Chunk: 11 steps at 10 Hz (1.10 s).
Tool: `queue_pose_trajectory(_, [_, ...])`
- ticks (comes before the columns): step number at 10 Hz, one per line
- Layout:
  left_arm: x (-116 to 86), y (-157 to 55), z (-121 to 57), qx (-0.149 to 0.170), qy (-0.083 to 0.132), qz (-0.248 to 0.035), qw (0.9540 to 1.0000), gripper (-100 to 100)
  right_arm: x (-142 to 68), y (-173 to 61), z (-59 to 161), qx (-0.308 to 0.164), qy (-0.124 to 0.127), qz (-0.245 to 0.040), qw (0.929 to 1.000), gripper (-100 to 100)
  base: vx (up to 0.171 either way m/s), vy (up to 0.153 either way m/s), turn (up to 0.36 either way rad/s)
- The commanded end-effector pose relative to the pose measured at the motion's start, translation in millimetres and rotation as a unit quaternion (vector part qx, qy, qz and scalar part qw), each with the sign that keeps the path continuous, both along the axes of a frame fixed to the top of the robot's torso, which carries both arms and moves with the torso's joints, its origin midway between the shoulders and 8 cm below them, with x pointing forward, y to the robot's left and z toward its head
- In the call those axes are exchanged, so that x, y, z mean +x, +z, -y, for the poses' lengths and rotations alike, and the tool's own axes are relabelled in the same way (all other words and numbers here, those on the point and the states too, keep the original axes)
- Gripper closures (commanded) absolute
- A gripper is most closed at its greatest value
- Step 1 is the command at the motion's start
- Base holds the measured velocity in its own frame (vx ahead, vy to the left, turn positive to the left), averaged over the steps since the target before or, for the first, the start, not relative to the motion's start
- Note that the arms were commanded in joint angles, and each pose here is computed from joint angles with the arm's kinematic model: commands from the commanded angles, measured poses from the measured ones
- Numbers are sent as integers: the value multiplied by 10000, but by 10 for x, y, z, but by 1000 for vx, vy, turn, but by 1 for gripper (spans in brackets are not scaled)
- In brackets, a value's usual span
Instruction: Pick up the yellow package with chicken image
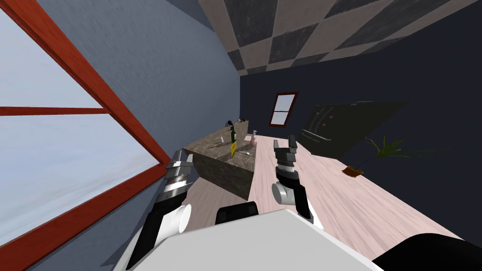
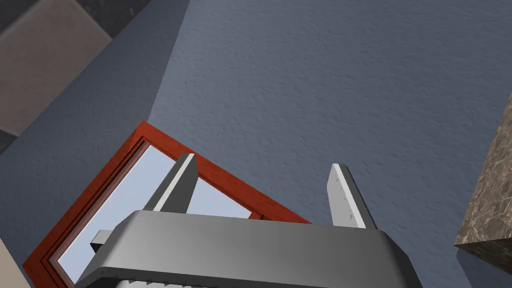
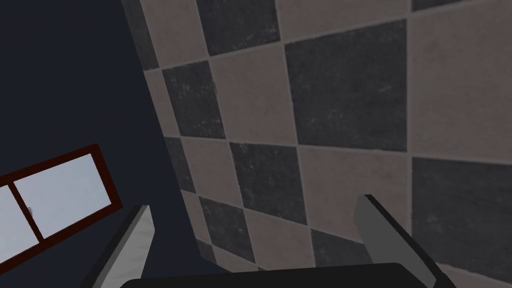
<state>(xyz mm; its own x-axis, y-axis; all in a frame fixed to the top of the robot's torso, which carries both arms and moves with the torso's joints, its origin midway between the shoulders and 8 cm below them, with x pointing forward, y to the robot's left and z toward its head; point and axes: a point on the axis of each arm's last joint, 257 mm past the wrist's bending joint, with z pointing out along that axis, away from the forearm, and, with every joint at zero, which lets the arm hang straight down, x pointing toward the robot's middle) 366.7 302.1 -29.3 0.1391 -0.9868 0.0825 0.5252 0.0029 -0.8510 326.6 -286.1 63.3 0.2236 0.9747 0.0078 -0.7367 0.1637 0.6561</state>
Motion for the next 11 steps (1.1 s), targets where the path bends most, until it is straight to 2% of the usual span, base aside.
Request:
queue_pose_trajectory(1, [14,18,59,252,-84,7,9996,-100,0,0,0,0,0,0,10000,0,3,5,-76])
queue_pose_trajectory(4, [42,82,250,977,-268,120,9948,-100,0,0,0,0,0,0,10000,0,7,21,-138])
queue_pose_trajectory(5, [43,81,258,1028,-296,111,9942,-100,0,0,0,0,0,0,10000,0,6,23,-58])
queue_pose_trajectory(7, [48,136,437,1655,-429,282,9849,-100,0,0,0,0,0,0,10000,0,3,21,-164])
queue_pose_trajectory(8, [48,133,447,1714,-460,274,9837,-100,0,0,0,0,0,0,10000,0,3,28,-102])
queue_pose_trajectory(9, [42,159,549,2057,-528,391,9764,-100,0,0,0,0,0,0,10000,0,7,27,-169])
queue_pose_trajectory(10, [42,157,555,2096,-550,386,9755,-100,0,0,0,0,0,0,10000,0,5,25,-86])
queue_pose_trajectory(11, [29,180,666,2463,-623,523,9658,-100,0,0,0,0,0,0,10000,0,4,22,-178])
